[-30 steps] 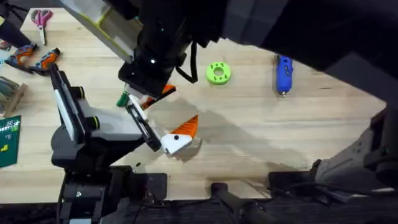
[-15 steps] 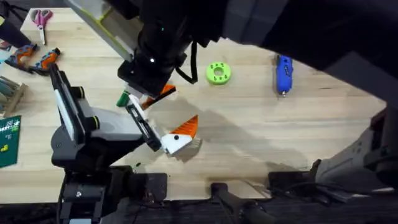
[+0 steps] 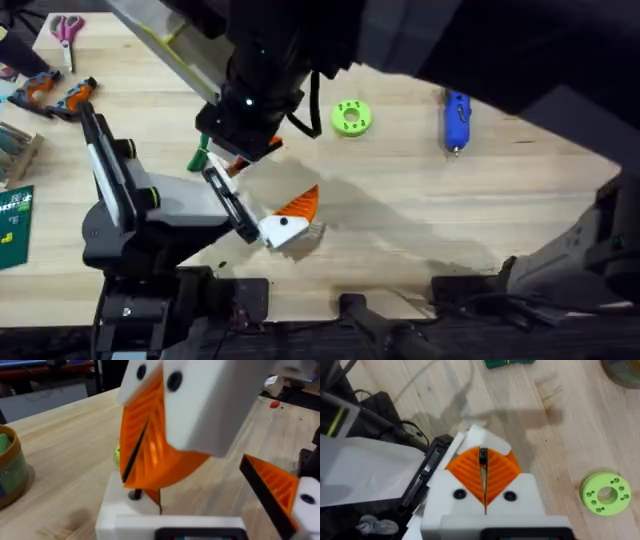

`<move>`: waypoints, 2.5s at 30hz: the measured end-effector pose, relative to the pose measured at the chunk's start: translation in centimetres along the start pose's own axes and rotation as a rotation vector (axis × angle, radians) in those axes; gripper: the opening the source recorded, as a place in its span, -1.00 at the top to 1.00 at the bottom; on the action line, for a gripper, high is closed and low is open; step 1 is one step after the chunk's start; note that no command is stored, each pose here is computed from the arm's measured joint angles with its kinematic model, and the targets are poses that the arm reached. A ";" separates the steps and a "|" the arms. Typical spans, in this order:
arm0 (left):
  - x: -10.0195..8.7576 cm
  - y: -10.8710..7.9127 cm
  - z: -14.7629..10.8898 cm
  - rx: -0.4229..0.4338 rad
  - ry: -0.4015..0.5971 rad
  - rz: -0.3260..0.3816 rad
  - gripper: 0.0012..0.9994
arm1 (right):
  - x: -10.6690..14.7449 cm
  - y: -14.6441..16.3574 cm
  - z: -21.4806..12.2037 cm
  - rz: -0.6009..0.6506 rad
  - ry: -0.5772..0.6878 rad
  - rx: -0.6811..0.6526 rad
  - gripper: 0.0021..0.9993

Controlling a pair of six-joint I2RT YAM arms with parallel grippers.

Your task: Pick up the gripper from the table and insert it into the empty holder that is missing its gripper. Then pick up a screw, insert it into the mounting hole, and use the screwdriver to tighten it. Finally, clean up the table by picking up the vegetable and placing it into the bucket.

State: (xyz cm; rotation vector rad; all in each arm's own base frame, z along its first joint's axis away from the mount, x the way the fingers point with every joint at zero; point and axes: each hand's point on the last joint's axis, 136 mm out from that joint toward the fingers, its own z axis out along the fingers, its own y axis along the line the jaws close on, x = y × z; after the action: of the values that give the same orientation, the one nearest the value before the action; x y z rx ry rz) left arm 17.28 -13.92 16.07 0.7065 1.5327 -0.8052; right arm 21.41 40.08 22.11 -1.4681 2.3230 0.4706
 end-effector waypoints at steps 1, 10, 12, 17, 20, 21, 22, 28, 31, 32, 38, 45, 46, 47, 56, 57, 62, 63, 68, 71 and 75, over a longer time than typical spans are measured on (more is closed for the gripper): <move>0.0 0.0 0.0 0.000 0.000 0.000 -0.97 | 0.0 0.0 0.0 0.001 0.000 0.000 0.99; 0.0 0.0 0.0 0.000 0.000 0.001 -0.97 | -0.5 0.0 0.0 0.001 -0.019 0.001 0.99; 0.0 0.0 0.0 0.000 0.000 0.001 -0.97 | -0.5 0.0 0.0 0.001 -0.019 0.001 0.99; 0.0 0.0 0.0 0.000 0.000 0.000 -0.97 | -0.3 0.0 0.2 0.004 -0.015 0.001 0.99; 0.0 0.0 0.0 0.000 0.000 0.000 -0.97 | -0.1 -0.1 0.6 0.005 -0.007 0.000 0.99; 0.0 0.0 0.0 0.000 0.000 0.000 -0.97 | 0.0 -0.1 0.6 0.006 -0.006 0.000 0.99; 0.0 0.0 0.0 0.001 0.000 0.000 -0.97 | 0.0 -0.1 0.7 0.006 -0.005 0.000 0.99; 0.0 -0.1 0.0 0.003 0.000 0.000 -0.97 | 0.0 -0.1 0.7 0.006 -0.004 0.000 0.99; 0.0 -0.1 0.0 0.003 0.000 0.000 -0.97 | 0.0 -0.1 0.7 0.006 -0.004 0.000 0.99; 0.0 -0.1 0.0 0.003 0.000 0.000 -0.97 | 0.0 -0.1 0.7 0.006 -0.004 0.000 0.99; 0.0 -0.1 0.0 0.003 0.000 0.000 -0.97 | 0.1 -0.1 0.8 0.010 -0.003 0.000 0.87; 0.0 -0.1 0.0 0.003 0.000 0.000 -0.97 | 0.1 -0.1 0.8 0.013 -0.003 0.000 0.33; 0.0 -0.1 0.0 0.003 0.000 0.000 -0.97 | 0.1 -0.1 0.8 0.013 -0.003 0.000 0.28; 0.0 -0.1 0.0 0.003 0.000 -0.001 -0.97 | 0.1 -0.1 0.8 0.013 -0.003 0.000 0.25; 0.0 -0.1 0.0 0.003 0.000 0.000 -0.97 | -0.9 -1.3 0.2 0.028 -0.053 0.015 -0.01; 0.0 -0.1 0.0 0.003 0.000 0.000 -0.97 | -0.9 -1.5 -0.1 0.034 -0.060 0.019 -0.09; 0.0 -0.1 0.0 0.003 0.000 0.000 -0.97 | -1.3 -3.6 -4.2 0.071 -0.145 0.055 -0.44; 0.0 -0.1 0.0 0.003 0.000 0.000 -0.97 | -1.4 -4.1 -5.1 0.079 -0.165 0.064 -0.45; 0.0 -0.1 0.0 0.003 0.000 0.000 -0.97 | -1.1 -7.0 -8.6 0.137 -0.231 0.115 -0.46; 0.0 -0.1 0.0 0.003 0.000 0.000 -0.98 | -0.5 -9.3 -9.5 0.179 -0.240 0.148 -0.46; 0.0 -0.1 0.0 0.003 0.000 0.000 -0.97 | 0.7 -13.0 -10.7 0.252 -0.247 0.202 -0.47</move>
State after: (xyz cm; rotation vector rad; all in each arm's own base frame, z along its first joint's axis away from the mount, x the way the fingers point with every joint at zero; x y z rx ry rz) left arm 17.24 -13.95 16.07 0.7094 1.5316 -0.8078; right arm 31.74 29.41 30.05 -0.9722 2.2870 0.4404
